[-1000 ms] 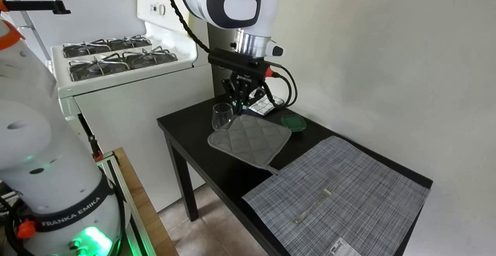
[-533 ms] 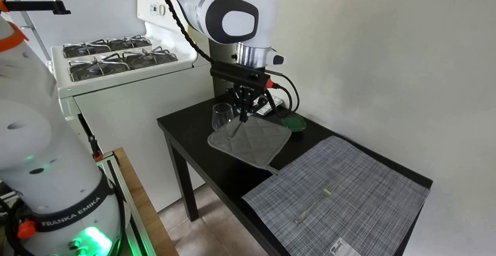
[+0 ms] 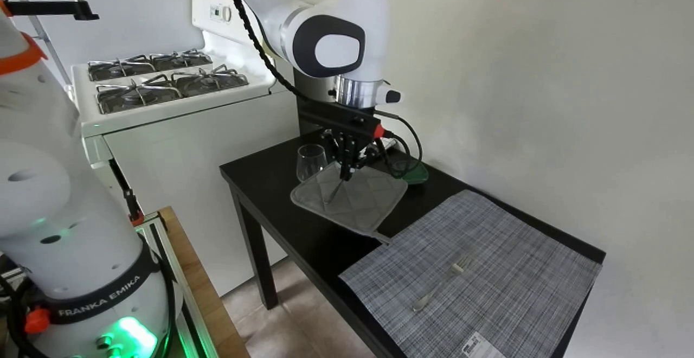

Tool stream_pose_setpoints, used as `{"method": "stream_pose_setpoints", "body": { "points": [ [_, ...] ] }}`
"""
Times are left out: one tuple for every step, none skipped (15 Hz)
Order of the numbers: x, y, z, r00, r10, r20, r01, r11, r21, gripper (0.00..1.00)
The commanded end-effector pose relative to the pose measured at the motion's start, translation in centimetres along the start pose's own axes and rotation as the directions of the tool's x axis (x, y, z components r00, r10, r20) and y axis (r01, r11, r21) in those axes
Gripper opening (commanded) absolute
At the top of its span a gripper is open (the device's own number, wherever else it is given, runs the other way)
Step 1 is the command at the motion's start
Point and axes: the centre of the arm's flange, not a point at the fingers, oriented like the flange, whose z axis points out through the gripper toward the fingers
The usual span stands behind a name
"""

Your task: Place the silver spoon and fork on top of the pot holder.

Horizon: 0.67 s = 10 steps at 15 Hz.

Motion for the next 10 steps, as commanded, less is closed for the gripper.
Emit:
{"method": "stream_pose_setpoints", "body": {
  "points": [
    [-0.13,0.19,1.08,1.0,0.02,0.008,-0.02,1.0,-0.012,0.02],
    [-0.12,0.21,1.15,1.0,0.021,0.008,-0.021,1.0,-0.011,0.02],
    [-0.16,0.22,1.24,1.0,0.022,0.012,-0.021,1.0,-0.01,0.02],
    [-0.23,0.27,1.33,1.0,0.021,0.012,-0.021,1.0,-0.012,0.02],
    [-0.3,0.36,1.34,1.0,0.022,0.013,-0.021,1.0,-0.014,0.02],
    [-0.39,0.52,1.28,1.0,0.024,0.013,-0.023,1.0,-0.017,0.02],
    [-0.48,0.67,1.19,1.0,0.026,0.014,-0.026,0.999,-0.018,0.02],
    [-0.56,0.79,1.13,0.999,0.029,0.014,-0.029,0.999,-0.019,0.02],
    [-0.66,0.89,1.08,0.999,0.032,0.015,-0.031,0.999,-0.022,0.02],
    [-0.76,0.97,1.09,0.999,0.034,0.016,-0.034,0.999,-0.024,0.02]
  ]
}}
